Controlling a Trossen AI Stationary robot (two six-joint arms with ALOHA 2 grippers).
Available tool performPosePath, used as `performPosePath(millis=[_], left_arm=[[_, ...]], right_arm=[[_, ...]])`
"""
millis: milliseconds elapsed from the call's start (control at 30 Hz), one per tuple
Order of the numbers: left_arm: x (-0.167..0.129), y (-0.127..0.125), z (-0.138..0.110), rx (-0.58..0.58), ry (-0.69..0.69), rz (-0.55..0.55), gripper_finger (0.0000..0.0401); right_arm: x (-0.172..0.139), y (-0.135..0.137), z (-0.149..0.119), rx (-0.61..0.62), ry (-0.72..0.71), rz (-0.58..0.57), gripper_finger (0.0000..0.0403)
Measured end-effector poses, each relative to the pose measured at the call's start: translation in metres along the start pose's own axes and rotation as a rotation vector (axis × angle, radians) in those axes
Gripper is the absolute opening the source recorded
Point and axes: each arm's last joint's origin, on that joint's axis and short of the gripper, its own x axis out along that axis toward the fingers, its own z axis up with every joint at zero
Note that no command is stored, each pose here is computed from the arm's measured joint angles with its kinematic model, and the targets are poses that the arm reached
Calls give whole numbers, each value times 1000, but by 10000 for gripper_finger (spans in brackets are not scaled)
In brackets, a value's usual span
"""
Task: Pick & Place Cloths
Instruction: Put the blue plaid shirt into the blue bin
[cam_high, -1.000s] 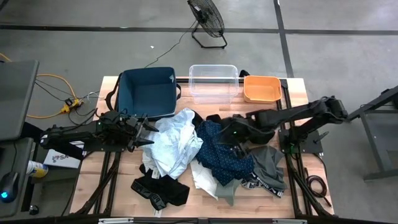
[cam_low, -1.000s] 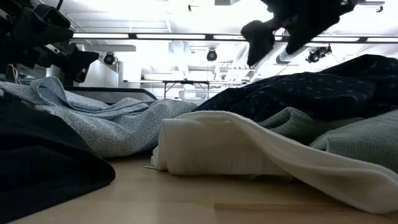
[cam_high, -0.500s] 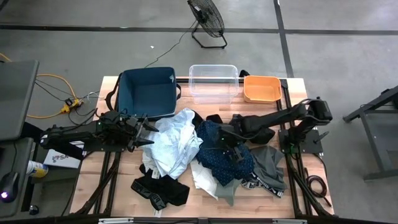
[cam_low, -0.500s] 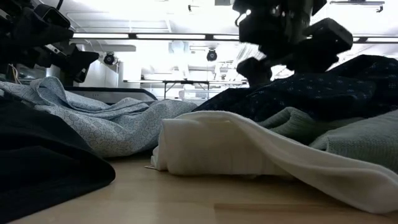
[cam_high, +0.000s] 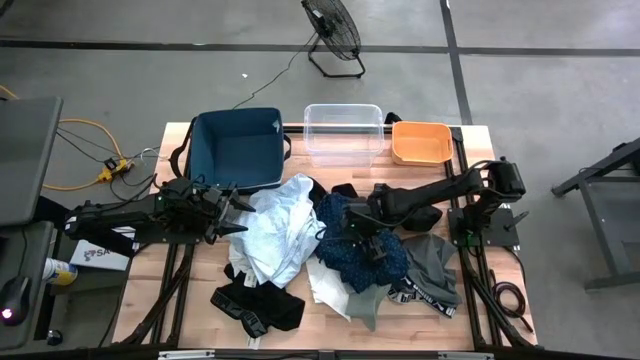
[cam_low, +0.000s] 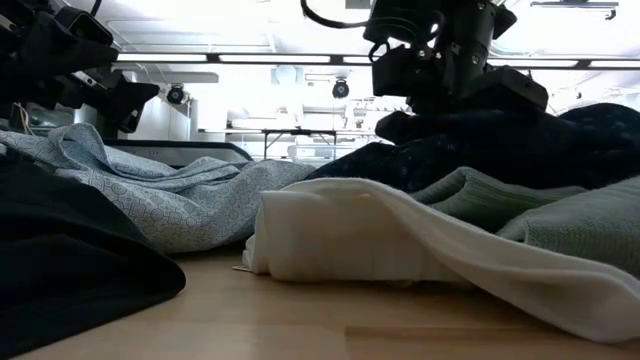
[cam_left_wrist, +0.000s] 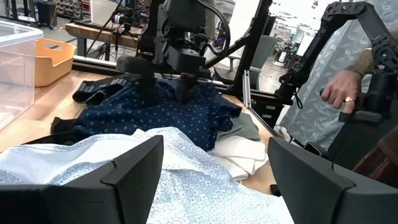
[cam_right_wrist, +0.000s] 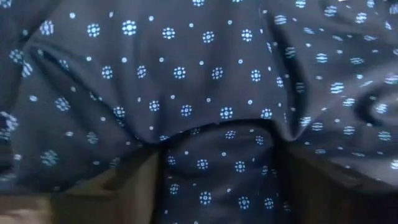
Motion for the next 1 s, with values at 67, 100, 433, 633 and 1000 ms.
performPosePath(millis=[67,100,433,633,1000], left_arm=[[0,0,0,0,0,0,285],[0,0,0,0,0,0,285],[0,0,0,0,0,0,285],[0,0,0,0,0,0,285],[0,0,0,0,0,0,285]], right_arm=[[0,0,0,24,2,7,225],[0,0,0,32,1,14,202],[0,1,0,245,-1,51,18],[-28,3,5,370,-64,50,17],[-132,5,3,496,-380,11,15]])
